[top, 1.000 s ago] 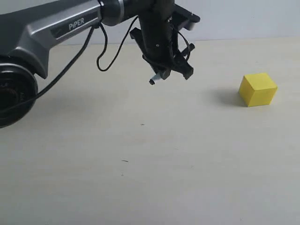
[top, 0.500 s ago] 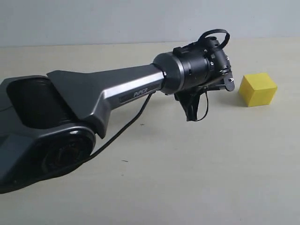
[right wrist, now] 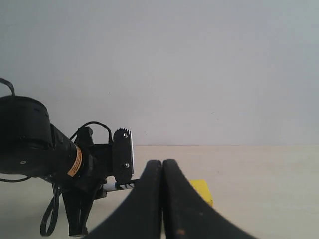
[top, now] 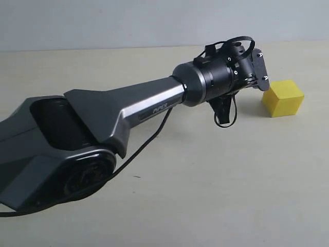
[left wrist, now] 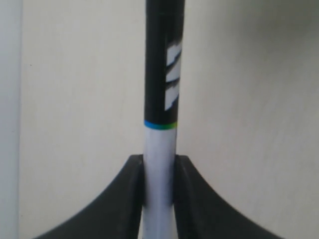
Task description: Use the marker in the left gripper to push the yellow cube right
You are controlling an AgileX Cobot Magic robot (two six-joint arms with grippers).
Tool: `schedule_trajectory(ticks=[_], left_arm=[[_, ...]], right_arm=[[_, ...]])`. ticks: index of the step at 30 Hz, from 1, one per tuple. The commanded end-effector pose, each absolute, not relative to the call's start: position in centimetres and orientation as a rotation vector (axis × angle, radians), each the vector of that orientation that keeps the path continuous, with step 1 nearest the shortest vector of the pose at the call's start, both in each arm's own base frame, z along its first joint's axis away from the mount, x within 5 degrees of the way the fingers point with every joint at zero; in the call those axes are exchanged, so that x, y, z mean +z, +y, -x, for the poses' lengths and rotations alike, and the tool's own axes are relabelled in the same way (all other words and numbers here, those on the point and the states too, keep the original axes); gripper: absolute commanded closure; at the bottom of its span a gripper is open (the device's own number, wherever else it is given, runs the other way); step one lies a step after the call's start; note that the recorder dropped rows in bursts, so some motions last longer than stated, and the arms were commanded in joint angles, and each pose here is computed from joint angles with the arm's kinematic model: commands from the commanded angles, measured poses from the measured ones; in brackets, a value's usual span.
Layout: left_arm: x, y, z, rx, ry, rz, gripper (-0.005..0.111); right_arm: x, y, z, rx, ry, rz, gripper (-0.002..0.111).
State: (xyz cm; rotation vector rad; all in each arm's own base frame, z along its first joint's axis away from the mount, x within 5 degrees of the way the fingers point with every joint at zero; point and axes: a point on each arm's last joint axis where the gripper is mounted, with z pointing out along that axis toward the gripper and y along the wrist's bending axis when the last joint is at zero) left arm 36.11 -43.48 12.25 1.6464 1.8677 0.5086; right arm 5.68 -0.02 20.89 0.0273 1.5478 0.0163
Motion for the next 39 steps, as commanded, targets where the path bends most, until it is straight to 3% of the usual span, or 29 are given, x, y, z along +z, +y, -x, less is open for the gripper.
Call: schedule_trajectory(ticks=[1, 39], left_arm=[[12.2, -43.4, -36.3, 0.524, 1.881, -1.630, 0.107], [11.1, -45.6, -35.5, 0.431, 1.733, -1.644, 0.107]], right_arm=[[20.8, -0.1, -5.6, 0.008, 1.541, -0.029, 0.108], [20.8, -0.1, -5.6, 0.008, 1.541, -0.029, 0.108]])
